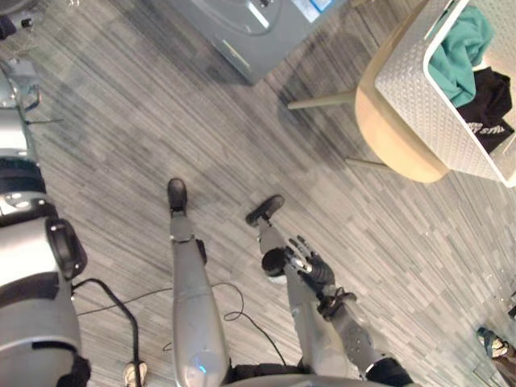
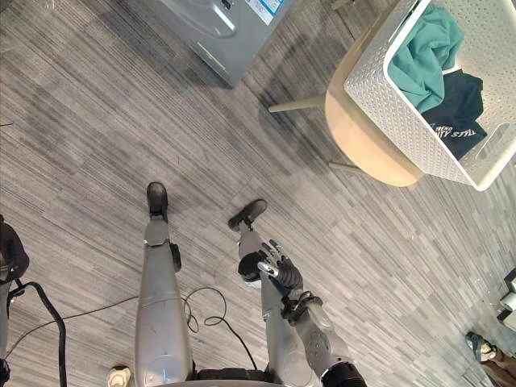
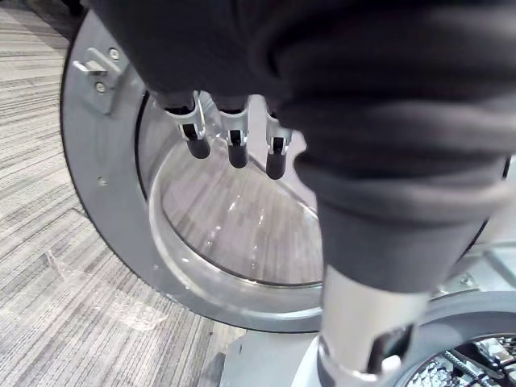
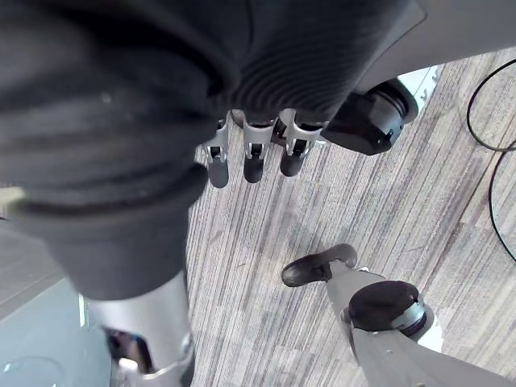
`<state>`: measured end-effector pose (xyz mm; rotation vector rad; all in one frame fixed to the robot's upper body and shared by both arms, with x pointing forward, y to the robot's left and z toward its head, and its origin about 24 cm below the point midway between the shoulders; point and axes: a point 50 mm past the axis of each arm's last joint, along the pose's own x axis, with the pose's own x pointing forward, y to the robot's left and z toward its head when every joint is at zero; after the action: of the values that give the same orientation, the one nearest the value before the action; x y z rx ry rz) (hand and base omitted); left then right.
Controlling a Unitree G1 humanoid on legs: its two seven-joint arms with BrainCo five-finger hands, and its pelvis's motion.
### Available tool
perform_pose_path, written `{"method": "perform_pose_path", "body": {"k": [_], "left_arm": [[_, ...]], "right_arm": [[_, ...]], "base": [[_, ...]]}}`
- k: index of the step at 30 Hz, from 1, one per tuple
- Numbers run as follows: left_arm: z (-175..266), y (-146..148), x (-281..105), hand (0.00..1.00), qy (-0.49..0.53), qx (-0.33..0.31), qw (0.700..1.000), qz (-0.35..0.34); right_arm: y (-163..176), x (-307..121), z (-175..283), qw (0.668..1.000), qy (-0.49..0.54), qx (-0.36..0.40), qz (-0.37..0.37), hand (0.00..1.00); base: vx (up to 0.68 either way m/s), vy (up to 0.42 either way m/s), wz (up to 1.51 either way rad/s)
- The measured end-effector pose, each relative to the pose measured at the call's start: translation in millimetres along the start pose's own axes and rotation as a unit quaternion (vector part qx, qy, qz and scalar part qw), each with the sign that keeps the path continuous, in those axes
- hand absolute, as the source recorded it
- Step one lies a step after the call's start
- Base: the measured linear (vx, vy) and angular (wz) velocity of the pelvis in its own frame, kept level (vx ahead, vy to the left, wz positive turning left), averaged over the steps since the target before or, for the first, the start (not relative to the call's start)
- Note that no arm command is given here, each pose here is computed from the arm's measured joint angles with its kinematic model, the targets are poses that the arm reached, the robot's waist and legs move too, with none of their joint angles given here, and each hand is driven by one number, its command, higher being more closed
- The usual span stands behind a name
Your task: Pick up the laundry basket with both hands and put the clothes into the washing machine.
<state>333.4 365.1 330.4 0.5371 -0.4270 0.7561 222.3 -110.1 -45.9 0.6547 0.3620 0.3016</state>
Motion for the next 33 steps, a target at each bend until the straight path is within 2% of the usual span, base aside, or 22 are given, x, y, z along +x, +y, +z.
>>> {"method": "perform_pose_path", "body": {"k": [4, 5, 9, 11, 13, 14, 16, 18, 19, 22, 23, 26, 29, 33], "left_arm": [[-39.3, -5.8, -16.9, 0.00, 0.046, 0.021, 0.998, -0.024], [-68.1, -9.8, -32.4, 0.00, 0.085, 0.022, 0.995, -0.036], [-137.6, -24.8, -90.7, 0.00, 0.176, 0.029, 0.980, -0.092], [-180.3, -43.8, -155.3, 0.00, 0.240, 0.013, 0.959, -0.151], [-203.7, -55.9, -207.3, 0.00, 0.287, -0.005, 0.938, -0.193], [-223.1, -66.5, -266.2, 0.00, 0.348, -0.020, 0.906, -0.241], [-233.4, -75.9, -328.3, 0.00, 0.407, -0.035, 0.865, -0.291], [-236.6, -76.6, -407.5, 0.00, 0.485, -0.051, 0.806, -0.336], [-236.8, -75.8, -418.5, 0.00, 0.501, -0.060, 0.799, -0.327], [-242.3, -67.7, -463.9, 0.00, 0.568, -0.054, 0.753, -0.329], [-245.5, -59.8, -483.4, 0.00, 0.606, -0.054, 0.732, -0.308], [-246.2, -49.1, -514.7, 0.00, 0.667, -0.058, 0.697, -0.258], [-247.1, -42.3, -527.2, 0.00, 0.696, -0.050, 0.681, -0.221], [-250.3, -34.5, -528.2, 0.00, 0.711, -0.052, 0.679, -0.177]], "right_arm": [[-5.0, -0.6, 3.3, 1.000, -0.007, -0.007, -0.014, 0.00], [-7.6, -1.1, 5.6, 1.000, -0.012, -0.008, -0.022, 0.00], [-16.9, -3.8, 12.2, 0.998, -0.019, -0.031, -0.050, 0.00], [-29.8, -11.5, 23.8, 0.994, -0.039, -0.048, -0.086, 0.00], [-40.6, -18.1, 32.2, 0.991, -0.053, -0.060, -0.110, 0.00], [-53.5, -24.6, 37.7, 0.985, -0.053, -0.078, -0.141, 0.00], [-69.7, -33.4, 42.4, 0.978, -0.047, -0.097, -0.178, 0.00], [-90.7, -47.6, 45.8, 0.966, -0.036, -0.118, -0.229, 0.00], [-95.2, -50.9, 45.3, 0.962, -0.034, -0.119, -0.242, 0.00], [-112.8, -61.0, 35.7, 0.949, -0.007, -0.115, -0.292, 0.00], [-119.3, -66.9, 28.3, 0.943, 0.006, -0.106, -0.315, 0.00], [-130.8, -79.6, 13.4, 0.929, 0.034, -0.099, -0.355, 0.00], [-143.7, -100.5, -11.7, 0.906, 0.076, -0.059, -0.411, 0.00], [-143.4, -119.3, -43.2, 0.892, 0.135, -0.034, -0.431, 0.00]], "base": [[0.05, 0.079, -0.13], [0.05, 0.058, -0.36], [0.04, 0.040, -0.41], [0.04, 0.030, -0.40], [0.01, 0.081, -0.61], [-0.01, 0.094, -0.64], [0.00, 0.109, -0.62], [0.05, 0.165, -0.60], [0.11, 0.137, -0.52], [0.14, 0.051, -0.59], [0.20, 0.004, -0.59], [0.17, -0.017, -0.59], [0.16, -0.032, -0.48], [0.10, -0.048, -0.23]]}}
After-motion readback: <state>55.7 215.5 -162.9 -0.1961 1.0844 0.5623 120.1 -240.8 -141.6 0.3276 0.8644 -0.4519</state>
